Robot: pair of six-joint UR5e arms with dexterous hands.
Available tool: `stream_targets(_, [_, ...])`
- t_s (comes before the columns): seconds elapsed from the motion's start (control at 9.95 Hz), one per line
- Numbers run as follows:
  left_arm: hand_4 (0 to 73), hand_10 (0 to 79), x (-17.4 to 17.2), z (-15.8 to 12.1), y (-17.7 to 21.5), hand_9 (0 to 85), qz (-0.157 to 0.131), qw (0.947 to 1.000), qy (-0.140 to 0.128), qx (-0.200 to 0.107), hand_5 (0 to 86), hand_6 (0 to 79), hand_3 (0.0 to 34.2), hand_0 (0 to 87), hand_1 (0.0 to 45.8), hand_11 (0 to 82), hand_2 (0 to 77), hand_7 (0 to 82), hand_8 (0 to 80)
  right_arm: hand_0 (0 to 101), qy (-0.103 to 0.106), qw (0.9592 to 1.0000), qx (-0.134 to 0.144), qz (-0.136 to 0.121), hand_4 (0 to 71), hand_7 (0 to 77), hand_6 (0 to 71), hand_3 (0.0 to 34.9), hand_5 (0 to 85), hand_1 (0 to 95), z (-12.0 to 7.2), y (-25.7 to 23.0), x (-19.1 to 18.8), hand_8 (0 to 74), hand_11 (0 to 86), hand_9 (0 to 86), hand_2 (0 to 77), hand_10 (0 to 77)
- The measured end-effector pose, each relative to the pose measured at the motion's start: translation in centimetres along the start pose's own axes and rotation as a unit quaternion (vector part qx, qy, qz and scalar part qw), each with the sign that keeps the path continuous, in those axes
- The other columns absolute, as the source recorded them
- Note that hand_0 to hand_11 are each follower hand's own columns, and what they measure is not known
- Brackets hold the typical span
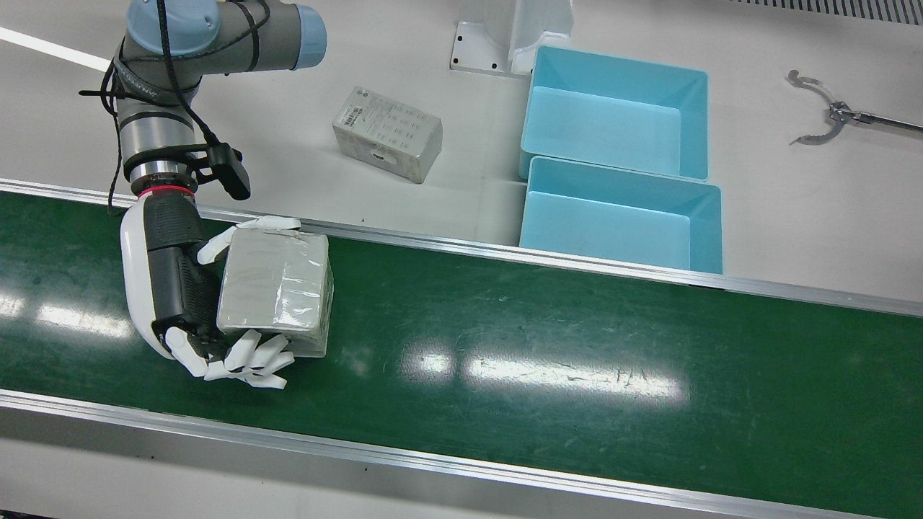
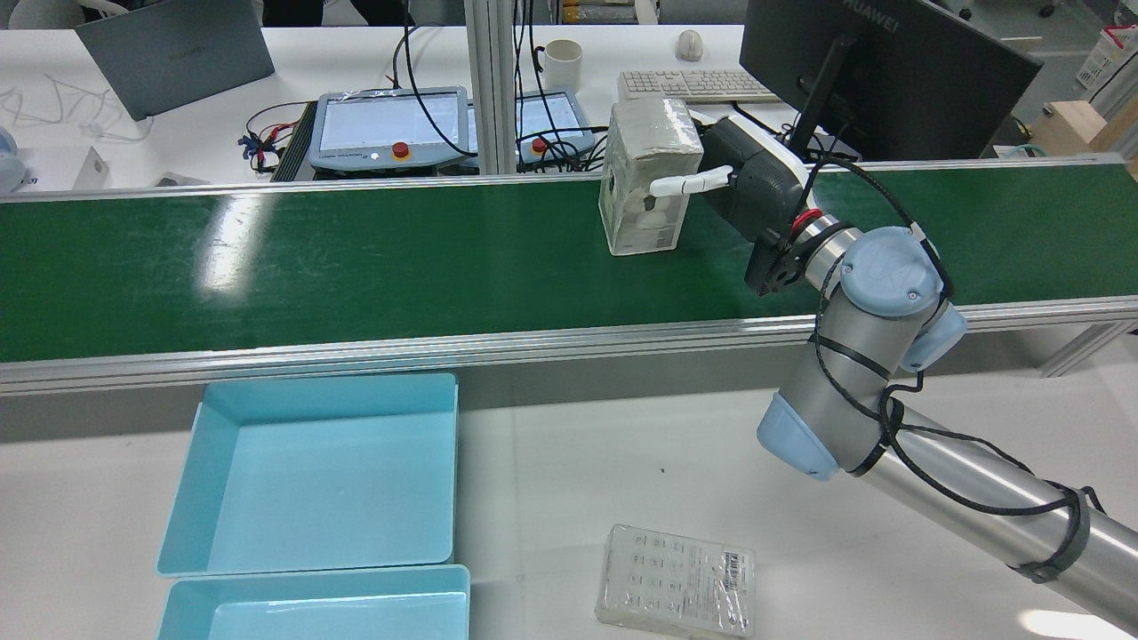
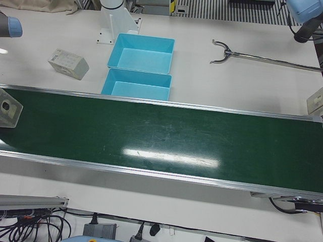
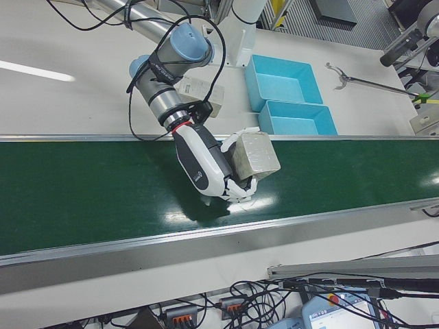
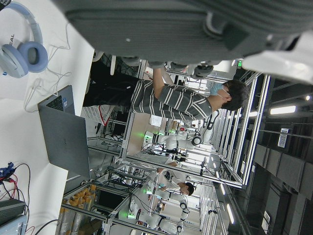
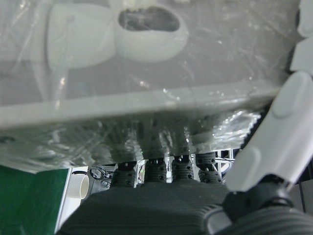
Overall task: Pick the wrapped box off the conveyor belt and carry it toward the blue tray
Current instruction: 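Close the right hand fingers around the wrapped white box on the belt, then lift the wrapped box off the belt and carry it toward the blue tray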
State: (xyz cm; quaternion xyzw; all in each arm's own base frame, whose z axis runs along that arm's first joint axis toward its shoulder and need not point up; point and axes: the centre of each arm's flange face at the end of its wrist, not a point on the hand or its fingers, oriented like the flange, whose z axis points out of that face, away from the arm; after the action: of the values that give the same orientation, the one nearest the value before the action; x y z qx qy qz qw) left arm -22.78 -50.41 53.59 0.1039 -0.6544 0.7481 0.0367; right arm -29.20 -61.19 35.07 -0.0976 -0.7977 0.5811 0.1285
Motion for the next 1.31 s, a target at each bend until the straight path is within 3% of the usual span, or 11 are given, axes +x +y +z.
stream_targets(0.1, [0.0,0.0,0.0,0.0,0.0,0.0,0.0,1.0,0.0,0.0,1.1,0.0,0.0,0.0,0.0,0.0,1.1,0.0,0.0,41,-0.001,1.0,-0.003,0.001,20.2,39.8,34.9,0.6,60.5,1.1,0.0,0.4,-0.1,43.6,22.4,32.7,19.1,32.2])
stream_targets(0.2, [0.0,0.0,0.0,0.0,0.0,0.0,0.0,1.0,0.0,0.0,1.1,0.0,0.0,0.0,0.0,0.0,0.5,0.0,0.0,41,-0.002,1.0,-0.008,0.003,22.9,44.2,38.2,0.2,66.0,0.0,-0.1,1.0,-0.2,50.2,31.6,39.8,21.3,37.1])
stream_targets(0.3, [0.0,0.0,0.0,0.0,0.0,0.0,0.0,1.0,0.0,0.0,1.1,0.0,0.0,0.0,0.0,0.0,0.5,0.0,0.0,41,-0.002,0.9998,-0.017,0.006,22.9,44.2,38.2,0.2,66.0,0.0,-0.2,1.9,-0.3,50.2,31.6,39.8,21.3,37.1])
stream_targets(0.4, [0.0,0.0,0.0,0.0,0.0,0.0,0.0,1.0,0.0,0.0,1.1,0.0,0.0,0.0,0.0,0.0,0.5,0.0,0.0,41,-0.001,0.9995,-0.029,0.012,25.6,62.2,45.8,0.0,71.4,0.0,-0.4,3.2,0.0,59.5,54.0,51.8,21.8,39.3])
stream_targets(0.5, [0.0,0.0,0.0,0.0,0.0,0.0,0.0,1.0,0.0,0.0,1.1,0.0,0.0,0.0,0.0,0.0,0.5,0.0,0.0,41,0.003,0.9989,-0.043,0.019,25.6,62.2,45.8,0.0,71.4,0.0,-0.7,4.8,0.5,63.3,55.6,58.4,21.8,38.7])
stream_targets(0.6, [0.0,0.0,0.0,0.0,0.0,0.0,0.0,1.0,0.0,0.0,1.1,0.0,0.0,0.0,0.0,0.0,0.5,0.5,0.0,40,0.005,0.9979,-0.058,0.028,22.9,77.4,57.8,0.0,81.3,0.0,-0.7,6.5,1.4,71.4,51.3,81.3,20.7,37.1])
stream_targets(0.8, [0.0,0.5,0.0,0.0,0.0,0.0,0.0,1.0,0.0,0.0,1.1,0.0,0.0,0.0,0.0,0.0,1.1,0.5,0.0,41,0.004,0.9943,-0.088,0.061,24.0,77.4,60.0,0.0,80.7,0.0,-1.7,10.9,5.4,67.6,50.7,81.8,21.3,36.5])
stream_targets(1.01, [0.0,0.0,0.0,0.0,0.0,0.0,0.0,1.0,0.0,0.0,1.1,0.0,0.0,0.0,0.0,0.0,0.5,0.0,0.0,43,0.003,0.9886,-0.106,0.106,24.0,77.4,60.5,0.0,80.7,0.0,-3.8,15.9,12.0,64.9,47.5,81.8,20.7,33.8])
stream_targets(1.11, [0.0,0.0,0.0,0.0,0.0,0.0,0.0,1.0,0.0,0.0,1.1,0.0,0.0,0.0,0.0,0.0,0.5,0.0,0.0,43,0.007,0.9861,-0.116,0.12,24.0,77.4,60.5,0.0,80.7,0.0,-4.6,18.5,14.9,64.9,47.5,81.8,20.7,33.8])
stream_targets(1.21, [0.0,0.0,0.0,0.0,0.0,0.0,0.0,1.0,0.0,0.0,1.1,0.0,0.0,0.0,0.0,0.0,0.5,0.0,0.0,43,0.012,0.984,-0.126,0.126,21.8,77.4,60.5,0.0,80.7,0.0,-5.4,21.2,17.4,56.7,39.8,81.8,20.2,28.4])
stream_targets(1.31, [0.0,0.0,0.0,0.0,0.0,0.0,0.0,1.0,0.0,0.0,1.1,0.0,0.0,0.0,0.0,0.0,0.5,0.0,0.0,43,0.014,0.9829,-0.13,0.13,20.7,77.4,60.5,0.1,80.2,0.5,-6.2,23.1,19.3,54.5,36.5,81.3,20.2,26.7])
